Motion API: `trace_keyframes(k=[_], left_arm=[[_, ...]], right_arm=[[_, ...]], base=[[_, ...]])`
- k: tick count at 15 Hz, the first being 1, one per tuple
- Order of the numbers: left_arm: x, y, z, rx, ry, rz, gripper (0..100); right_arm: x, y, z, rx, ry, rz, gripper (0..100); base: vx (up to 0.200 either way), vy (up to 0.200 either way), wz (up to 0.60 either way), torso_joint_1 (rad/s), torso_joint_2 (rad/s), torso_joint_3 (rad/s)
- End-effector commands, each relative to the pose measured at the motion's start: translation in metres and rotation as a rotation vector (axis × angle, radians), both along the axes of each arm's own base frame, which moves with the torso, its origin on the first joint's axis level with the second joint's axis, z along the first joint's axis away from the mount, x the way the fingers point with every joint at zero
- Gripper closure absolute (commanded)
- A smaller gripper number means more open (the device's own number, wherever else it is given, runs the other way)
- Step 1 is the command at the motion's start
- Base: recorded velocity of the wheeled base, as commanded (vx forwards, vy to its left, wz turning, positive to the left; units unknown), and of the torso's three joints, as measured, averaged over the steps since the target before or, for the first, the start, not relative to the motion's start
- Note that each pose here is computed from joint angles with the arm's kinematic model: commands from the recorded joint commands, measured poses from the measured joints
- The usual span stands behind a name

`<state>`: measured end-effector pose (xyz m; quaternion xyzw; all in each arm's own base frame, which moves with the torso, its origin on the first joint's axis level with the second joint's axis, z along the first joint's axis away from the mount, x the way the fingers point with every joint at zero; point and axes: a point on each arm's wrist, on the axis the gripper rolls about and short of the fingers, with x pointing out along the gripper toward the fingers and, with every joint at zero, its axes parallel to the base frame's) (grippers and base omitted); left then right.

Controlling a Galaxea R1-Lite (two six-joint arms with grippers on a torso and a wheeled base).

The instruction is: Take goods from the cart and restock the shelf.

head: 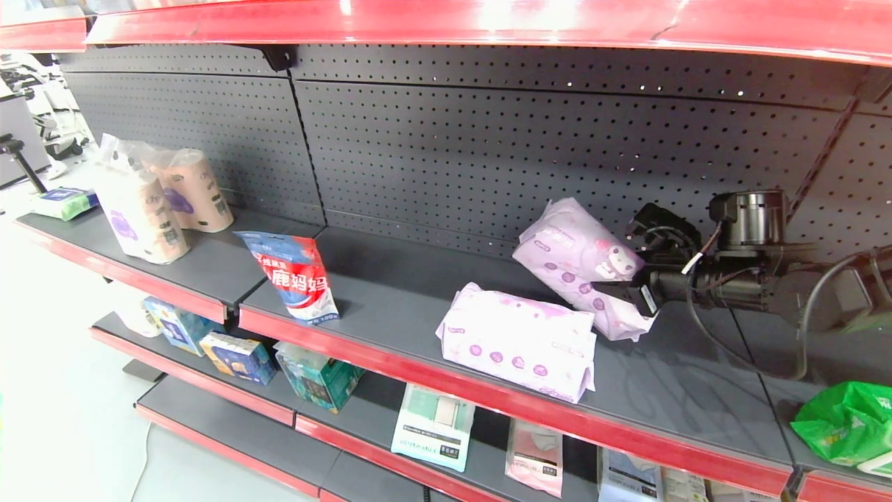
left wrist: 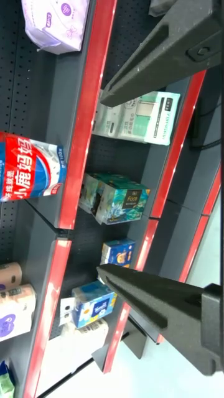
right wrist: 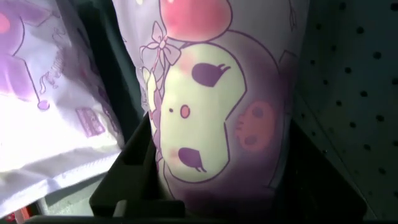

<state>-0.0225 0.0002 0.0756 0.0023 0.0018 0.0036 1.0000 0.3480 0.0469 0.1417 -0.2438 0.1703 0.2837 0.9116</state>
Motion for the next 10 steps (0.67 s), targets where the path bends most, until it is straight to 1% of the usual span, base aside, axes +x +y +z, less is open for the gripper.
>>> trace_keyframes(k=[1,5,7,10], left_arm=[[0.000,0.000,0.000,0.000,-0.001,0.002,0],[0.000,0.000,0.000,0.000,-0.001,-0.001,0],[0.000,0.000,0.000,0.000,-0.001,-0.001,0],[0.000,0.000,0.000,0.000,-0.001,-0.001,0]], right_arm=[[0.005,0.001,-0.002,0.001,0.004,0.000,100],[0.007,0.001,-0.008,-0.009,0.065,0.001,100],[0.010,0.003,-0.011,-0.013,0.066,0.008,100],[0.015,0.012,-0.013,-0.012,0.065,0.037,100]], base=[[0.000,0.000,0.00,0.000,0.00,0.000],[0.000,0.000,0.00,0.000,0.00,0.000],[0.000,0.000,0.00,0.000,0.00,0.000],[0.000,0.000,0.00,0.000,0.00,0.000]])
